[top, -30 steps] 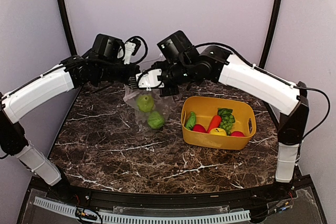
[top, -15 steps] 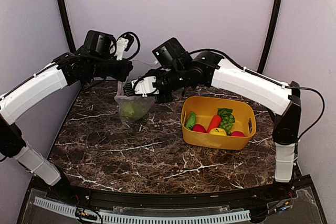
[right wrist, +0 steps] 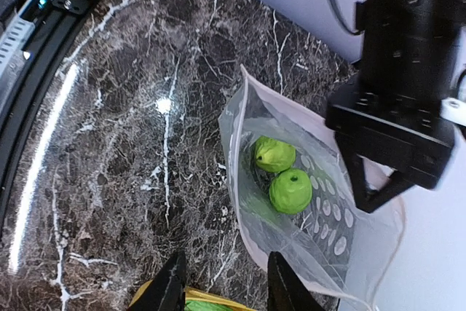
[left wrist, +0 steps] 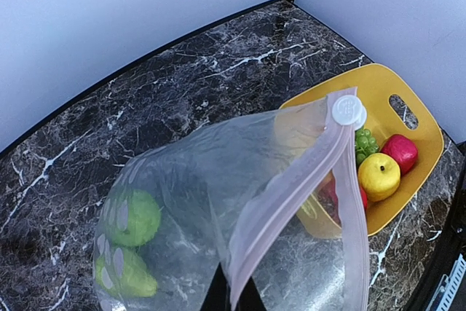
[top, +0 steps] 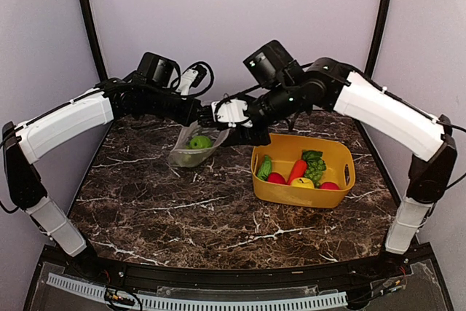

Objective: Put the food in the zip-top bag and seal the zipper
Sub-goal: Adjust the zipper food storage bag at the center of the board, then adjust the fake vegetable in the bin.

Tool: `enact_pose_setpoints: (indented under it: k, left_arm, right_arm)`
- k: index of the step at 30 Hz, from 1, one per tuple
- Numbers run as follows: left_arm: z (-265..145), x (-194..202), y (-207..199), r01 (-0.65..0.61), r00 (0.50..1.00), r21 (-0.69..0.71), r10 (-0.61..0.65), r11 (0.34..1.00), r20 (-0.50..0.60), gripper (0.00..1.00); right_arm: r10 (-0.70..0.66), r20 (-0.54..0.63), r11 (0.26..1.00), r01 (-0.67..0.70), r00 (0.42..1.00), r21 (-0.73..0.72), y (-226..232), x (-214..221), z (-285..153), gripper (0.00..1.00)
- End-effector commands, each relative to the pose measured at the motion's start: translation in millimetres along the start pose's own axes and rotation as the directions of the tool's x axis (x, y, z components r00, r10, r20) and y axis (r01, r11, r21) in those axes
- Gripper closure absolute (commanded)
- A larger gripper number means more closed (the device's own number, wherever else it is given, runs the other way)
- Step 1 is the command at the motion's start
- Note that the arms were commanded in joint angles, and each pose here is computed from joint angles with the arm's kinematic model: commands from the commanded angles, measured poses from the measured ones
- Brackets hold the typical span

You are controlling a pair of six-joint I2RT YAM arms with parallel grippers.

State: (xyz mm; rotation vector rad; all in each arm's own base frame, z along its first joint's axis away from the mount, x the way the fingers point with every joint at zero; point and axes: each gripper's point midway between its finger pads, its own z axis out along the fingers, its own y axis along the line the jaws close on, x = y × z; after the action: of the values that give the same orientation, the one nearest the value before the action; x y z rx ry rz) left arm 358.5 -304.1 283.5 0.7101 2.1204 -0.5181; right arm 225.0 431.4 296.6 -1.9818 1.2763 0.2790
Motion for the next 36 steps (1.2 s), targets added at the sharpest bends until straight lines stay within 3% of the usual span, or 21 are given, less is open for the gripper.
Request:
enact_pose_setpoints:
  k: [1, 10, 17, 27, 36]
  left_arm:
    - [-4, -2, -10, 0.012, 1.0, 0.044, -0.012, 0.999, 0.0, 0.99]
    - [-8, -5, -11, 0.01, 1.0, 0.044, -0.011, 0.999, 0.013, 0.99]
    - [-6, -3, -9, 0.005, 1.0, 0.034, -0.005, 0.999, 0.008, 0.99]
    - [-7, -2, -7, 0.001, 1.0, 0.021, -0.001, 1.0, 0.008, 0.99]
    - [-4, 0, -7, -0.004, 1.0, 0.016, 0.004, 1.0, -0.001, 0.99]
  right_arm:
    - [0.123, 0.111, 0.992, -0.117, 0.986, -0.055, -2, 2, -55, 0.63]
    - [0.353, 0.081, 0.933, -0.357, 0.932, 0.048, -15, 105, -90, 0.54]
    - [0.55, 0.017, 0.827, -0.548, 0.835, 0.127, -16, 198, -90, 0.55]
    - [0.75, -0.167, 0.661, -0.737, 0.64, 0.141, 14, 284, -46, 0.57]
    - [0.795, -0.315, 0.583, -0.797, 0.518, 0.161, 32, 329, -13, 0.58]
